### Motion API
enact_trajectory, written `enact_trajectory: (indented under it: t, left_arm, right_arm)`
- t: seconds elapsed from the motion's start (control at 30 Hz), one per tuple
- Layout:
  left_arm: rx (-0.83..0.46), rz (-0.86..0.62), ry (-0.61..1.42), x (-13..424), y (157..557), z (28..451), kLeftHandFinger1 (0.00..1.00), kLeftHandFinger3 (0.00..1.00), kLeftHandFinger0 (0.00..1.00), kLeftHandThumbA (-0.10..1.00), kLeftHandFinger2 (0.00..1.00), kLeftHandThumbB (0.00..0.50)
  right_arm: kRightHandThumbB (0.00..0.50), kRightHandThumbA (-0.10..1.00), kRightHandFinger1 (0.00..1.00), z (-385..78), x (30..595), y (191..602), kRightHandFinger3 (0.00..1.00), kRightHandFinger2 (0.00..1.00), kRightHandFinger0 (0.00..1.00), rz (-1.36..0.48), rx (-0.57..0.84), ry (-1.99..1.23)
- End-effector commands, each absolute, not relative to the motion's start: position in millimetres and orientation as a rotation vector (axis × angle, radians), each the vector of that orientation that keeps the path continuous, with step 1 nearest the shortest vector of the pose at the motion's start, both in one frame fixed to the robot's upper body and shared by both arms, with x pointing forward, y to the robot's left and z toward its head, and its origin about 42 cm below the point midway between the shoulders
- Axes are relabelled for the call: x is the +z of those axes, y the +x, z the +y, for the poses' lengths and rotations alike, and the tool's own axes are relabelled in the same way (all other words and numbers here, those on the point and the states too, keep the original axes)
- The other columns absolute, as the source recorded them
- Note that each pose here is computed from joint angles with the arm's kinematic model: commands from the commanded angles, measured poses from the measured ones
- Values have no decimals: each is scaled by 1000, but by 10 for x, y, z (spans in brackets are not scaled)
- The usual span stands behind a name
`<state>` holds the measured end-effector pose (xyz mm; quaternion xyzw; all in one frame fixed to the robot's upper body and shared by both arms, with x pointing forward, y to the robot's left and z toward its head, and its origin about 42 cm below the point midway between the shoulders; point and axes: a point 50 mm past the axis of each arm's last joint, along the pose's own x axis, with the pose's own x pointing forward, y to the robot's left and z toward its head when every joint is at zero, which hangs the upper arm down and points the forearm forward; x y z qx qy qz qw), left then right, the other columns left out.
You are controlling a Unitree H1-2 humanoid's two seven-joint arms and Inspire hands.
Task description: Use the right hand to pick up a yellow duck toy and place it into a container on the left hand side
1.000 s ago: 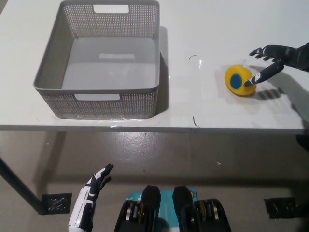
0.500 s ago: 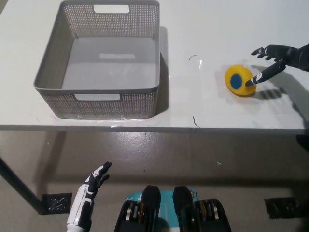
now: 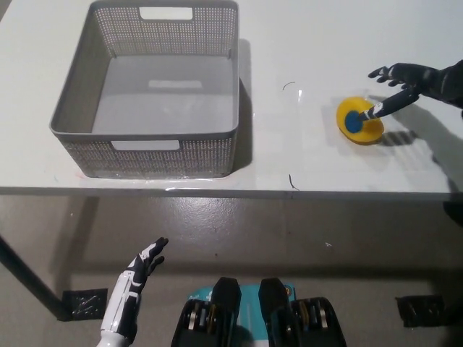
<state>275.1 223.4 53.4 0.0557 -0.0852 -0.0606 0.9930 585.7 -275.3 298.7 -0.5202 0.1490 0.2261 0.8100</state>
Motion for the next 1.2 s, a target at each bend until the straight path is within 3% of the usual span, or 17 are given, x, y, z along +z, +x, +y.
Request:
enact_trajectory:
  t: [0.0,0.17,0.27,0.3,0.43,0.47,0.57,0.63,0.8,0.87,1.1,1.17]
  left_arm:
    - [-127,-251,134,685,2811,2215,1000,1000,1000,1000,1000,500]
    - [-131,-260,158,708,2851,2203,1000,1000,1000,1000,1000,500]
    - [-132,-261,160,712,2847,2207,1000,1000,1000,1000,1000,500]
    - [-134,-261,161,711,2847,2205,1000,1000,1000,1000,1000,500]
    - [-131,-259,149,708,2852,2206,1000,1000,1000,1000,1000,500]
    - [-130,-261,148,713,2862,2208,1000,1000,1000,1000,1000,500]
    - [-131,-264,144,724,2877,2221,1000,1000,1000,1000,1000,500]
    - [-131,-262,132,718,2875,2216,1000,1000,1000,1000,1000,500]
    - [-126,-265,121,729,2883,2231,1000,1000,1000,1000,1000,500]
    - [-130,-265,123,729,2882,2231,1000,1000,1000,1000,1000,500]
    - [-146,-264,136,728,2902,2220,1000,1000,1000,1000,1000,500]
    - [-145,-267,145,735,2909,2220,1000,1000,1000,1000,1000,500]
  right_arm:
    - [407,1000,1000,-2598,3353,5958,1000,1000,1000,234,428,-1099]
    - [419,1000,1000,-2580,3311,5954,1000,1000,1000,232,427,-1115]
    - [401,1000,1000,-2569,3245,5945,1000,1000,1000,248,426,-1098]
    - [374,1000,1000,-2572,3215,5940,1000,1000,1000,257,427,-1099]
    - [380,997,1000,-2569,3118,5923,1000,1000,1000,287,421,-1073]
    - [334,982,1000,-2569,3103,5918,1000,1000,1000,276,435,-1073]
    - [372,959,1000,-2596,3035,5899,1000,1000,1000,282,441,-1082]
    - [391,1000,1000,-2636,2969,5883,1000,1000,1000,301,434,-1121]
    - [353,1000,1000,-2707,2860,5850,1000,1000,1000,360,433,-1117]
    - [315,1000,1000,-2757,2814,5828,1000,1000,1000,376,444,-1079]
    - [347,995,1000,-2863,2647,5771,1000,1000,1000,410,418,-1035]
    - [321,1000,1000,-2843,2617,5762,1000,1000,1000,397,435,-1050]
